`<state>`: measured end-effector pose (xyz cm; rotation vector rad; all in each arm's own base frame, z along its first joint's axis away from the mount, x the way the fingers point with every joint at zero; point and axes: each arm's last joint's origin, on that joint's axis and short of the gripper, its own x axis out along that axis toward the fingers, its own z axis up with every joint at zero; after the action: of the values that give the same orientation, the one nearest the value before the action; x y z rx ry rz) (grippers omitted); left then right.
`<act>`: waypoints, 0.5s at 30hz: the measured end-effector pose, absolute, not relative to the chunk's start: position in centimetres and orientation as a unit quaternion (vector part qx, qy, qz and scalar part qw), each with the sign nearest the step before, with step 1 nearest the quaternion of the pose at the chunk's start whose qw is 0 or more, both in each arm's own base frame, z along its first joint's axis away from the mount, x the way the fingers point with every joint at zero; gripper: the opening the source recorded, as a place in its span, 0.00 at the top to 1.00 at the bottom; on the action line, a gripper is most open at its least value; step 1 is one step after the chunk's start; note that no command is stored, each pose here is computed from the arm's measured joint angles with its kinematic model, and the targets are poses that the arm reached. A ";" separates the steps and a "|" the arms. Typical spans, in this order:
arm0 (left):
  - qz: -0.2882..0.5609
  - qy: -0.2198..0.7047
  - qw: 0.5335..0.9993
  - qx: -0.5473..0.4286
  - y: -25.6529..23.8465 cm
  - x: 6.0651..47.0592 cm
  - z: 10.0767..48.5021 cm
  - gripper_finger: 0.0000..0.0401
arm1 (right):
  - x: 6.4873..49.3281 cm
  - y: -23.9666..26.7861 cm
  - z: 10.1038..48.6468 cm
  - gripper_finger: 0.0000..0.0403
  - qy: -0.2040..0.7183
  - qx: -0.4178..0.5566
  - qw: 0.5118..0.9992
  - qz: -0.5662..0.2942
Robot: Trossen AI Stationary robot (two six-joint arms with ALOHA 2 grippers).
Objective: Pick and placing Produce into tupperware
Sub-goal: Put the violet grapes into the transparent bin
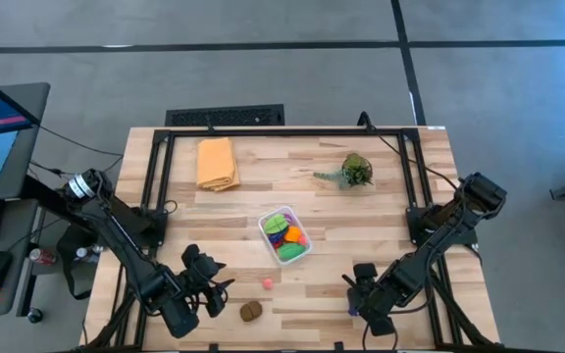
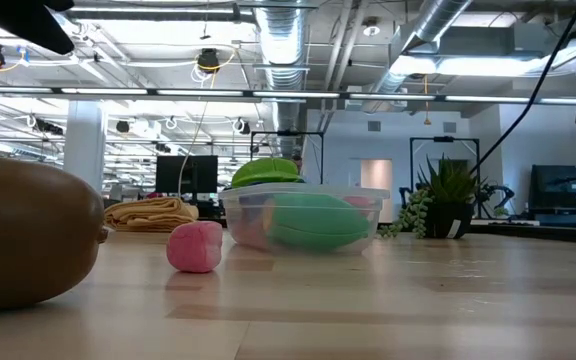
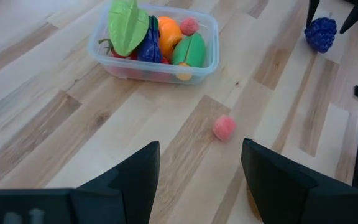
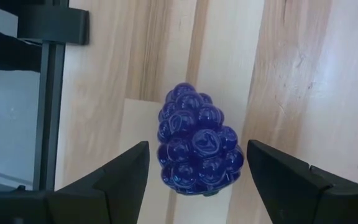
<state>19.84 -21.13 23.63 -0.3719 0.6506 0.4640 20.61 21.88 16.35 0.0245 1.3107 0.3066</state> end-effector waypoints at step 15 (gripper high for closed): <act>0.225 0.319 0.903 -0.177 -21.1 19.7 23.6 0.46 | 20.9 22.1 14.7 0.28 0.633 0.028 0.764 0.120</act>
<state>19.73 -21.11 23.59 -0.3652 0.6598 0.4654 20.94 22.06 14.71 0.0599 1.3772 0.2603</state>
